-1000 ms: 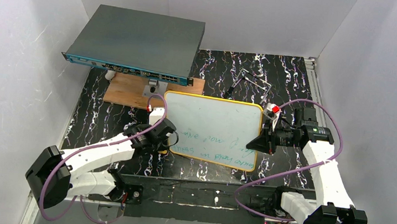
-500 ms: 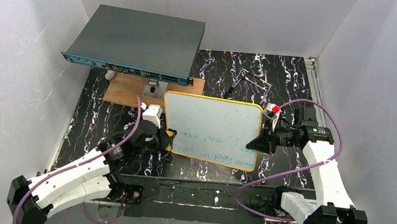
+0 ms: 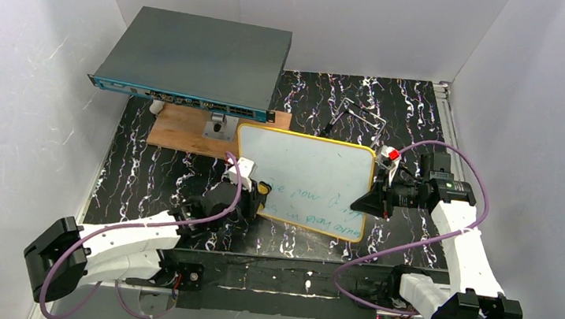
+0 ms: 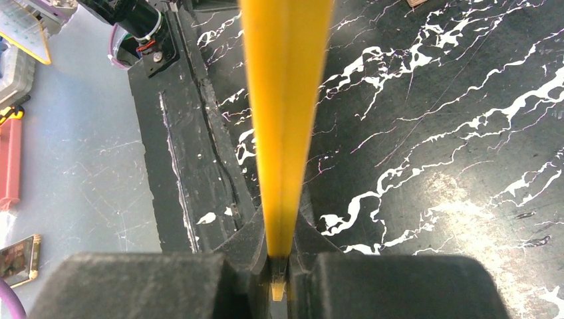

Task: Erase the whiteboard

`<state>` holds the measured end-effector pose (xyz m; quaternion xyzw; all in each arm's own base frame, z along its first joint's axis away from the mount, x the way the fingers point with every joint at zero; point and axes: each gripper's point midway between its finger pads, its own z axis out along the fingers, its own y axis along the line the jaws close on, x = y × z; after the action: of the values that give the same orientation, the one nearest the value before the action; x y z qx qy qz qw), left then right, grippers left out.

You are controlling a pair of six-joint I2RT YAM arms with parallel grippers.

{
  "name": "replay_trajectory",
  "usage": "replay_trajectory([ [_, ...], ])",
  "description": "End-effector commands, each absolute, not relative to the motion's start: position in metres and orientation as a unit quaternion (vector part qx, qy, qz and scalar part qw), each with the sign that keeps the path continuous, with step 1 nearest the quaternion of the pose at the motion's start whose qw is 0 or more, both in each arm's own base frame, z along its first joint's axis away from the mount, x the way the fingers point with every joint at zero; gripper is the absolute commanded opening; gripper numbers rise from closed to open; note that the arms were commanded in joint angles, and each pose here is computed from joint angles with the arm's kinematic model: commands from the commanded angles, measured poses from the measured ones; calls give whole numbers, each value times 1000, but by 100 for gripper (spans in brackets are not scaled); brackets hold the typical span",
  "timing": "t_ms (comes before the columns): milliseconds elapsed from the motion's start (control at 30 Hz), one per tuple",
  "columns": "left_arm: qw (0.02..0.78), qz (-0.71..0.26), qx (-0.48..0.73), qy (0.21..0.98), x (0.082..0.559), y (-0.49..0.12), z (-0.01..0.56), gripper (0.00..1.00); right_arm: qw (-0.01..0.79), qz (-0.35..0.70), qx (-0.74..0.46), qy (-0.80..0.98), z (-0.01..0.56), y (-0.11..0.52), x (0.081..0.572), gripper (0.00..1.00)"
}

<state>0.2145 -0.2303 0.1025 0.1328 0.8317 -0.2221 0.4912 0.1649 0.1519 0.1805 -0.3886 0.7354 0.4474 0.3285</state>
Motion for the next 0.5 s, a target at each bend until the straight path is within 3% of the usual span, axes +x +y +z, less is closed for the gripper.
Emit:
replay_trajectory([
  [0,592,-169,44,787,247,-198,132,0,321,406,-413,749,169,144,163,1],
  [167,617,-176,17,767,256,-187,143,0,320,407,-414,749,169,144,163,1],
  [467,539,-302,171,767,229,-271,113,0,319,407,-413,750,168,144,163,1],
])
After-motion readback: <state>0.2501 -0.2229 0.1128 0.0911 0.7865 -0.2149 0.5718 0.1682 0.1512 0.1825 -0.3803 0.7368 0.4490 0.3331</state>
